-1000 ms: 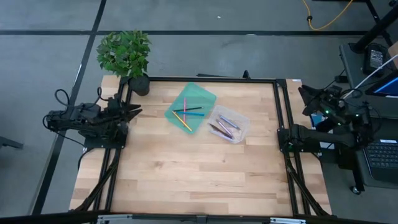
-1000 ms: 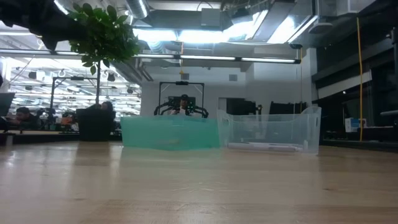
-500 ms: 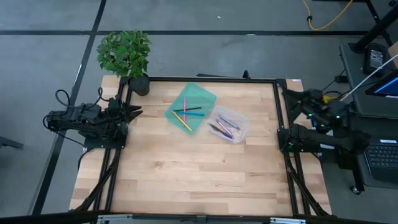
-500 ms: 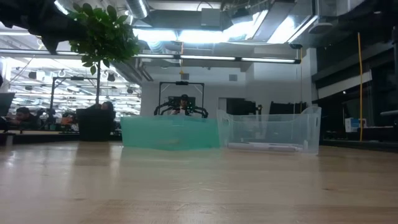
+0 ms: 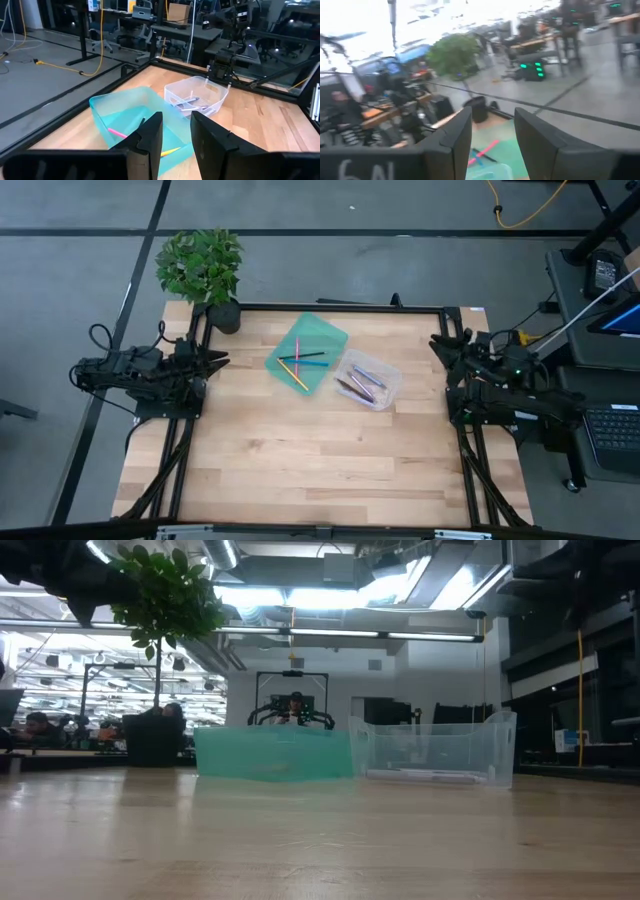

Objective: Sort pens & pencils
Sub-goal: Return to Home Position

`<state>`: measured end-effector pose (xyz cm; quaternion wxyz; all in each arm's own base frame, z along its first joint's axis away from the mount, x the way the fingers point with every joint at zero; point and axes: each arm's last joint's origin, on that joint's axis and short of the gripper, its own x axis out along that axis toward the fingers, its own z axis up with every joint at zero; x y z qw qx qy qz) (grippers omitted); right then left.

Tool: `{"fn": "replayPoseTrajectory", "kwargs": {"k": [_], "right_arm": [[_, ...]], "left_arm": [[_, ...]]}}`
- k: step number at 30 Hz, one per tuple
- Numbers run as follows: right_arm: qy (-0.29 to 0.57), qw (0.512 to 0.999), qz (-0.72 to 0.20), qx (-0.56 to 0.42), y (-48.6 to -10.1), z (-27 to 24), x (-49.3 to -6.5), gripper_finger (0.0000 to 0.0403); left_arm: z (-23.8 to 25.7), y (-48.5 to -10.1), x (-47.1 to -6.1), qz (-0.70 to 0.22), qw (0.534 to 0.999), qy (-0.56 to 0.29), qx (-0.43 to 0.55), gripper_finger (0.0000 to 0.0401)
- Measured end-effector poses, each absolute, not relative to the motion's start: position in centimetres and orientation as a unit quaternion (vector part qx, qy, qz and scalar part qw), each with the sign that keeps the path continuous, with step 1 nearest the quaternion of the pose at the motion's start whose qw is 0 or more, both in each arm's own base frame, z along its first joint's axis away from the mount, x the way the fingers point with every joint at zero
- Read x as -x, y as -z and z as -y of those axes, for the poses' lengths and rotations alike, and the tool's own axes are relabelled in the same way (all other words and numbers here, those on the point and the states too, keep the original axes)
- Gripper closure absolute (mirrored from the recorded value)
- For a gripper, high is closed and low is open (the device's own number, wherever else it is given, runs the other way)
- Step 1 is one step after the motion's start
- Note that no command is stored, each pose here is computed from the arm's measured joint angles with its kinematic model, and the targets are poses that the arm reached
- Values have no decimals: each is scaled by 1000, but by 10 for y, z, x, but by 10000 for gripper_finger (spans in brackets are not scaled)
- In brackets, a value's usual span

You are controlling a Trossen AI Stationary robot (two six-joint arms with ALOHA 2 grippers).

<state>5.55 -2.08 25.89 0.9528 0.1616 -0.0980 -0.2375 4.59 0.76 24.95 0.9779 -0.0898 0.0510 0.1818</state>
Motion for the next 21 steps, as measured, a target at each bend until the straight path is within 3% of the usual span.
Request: {"fn": "replayPoseTrajectory", "kwargs": {"k": [10, 21], "right_arm": [[197, 961, 100, -165, -221, 23, -78, 254], [85, 976, 88, -181, -216, 18, -83, 254]], "left_arm": [[-8, -250, -46, -50, 977, -185, 88, 307], [-8, -250, -46, -50, 977, -188, 88, 307]]}}
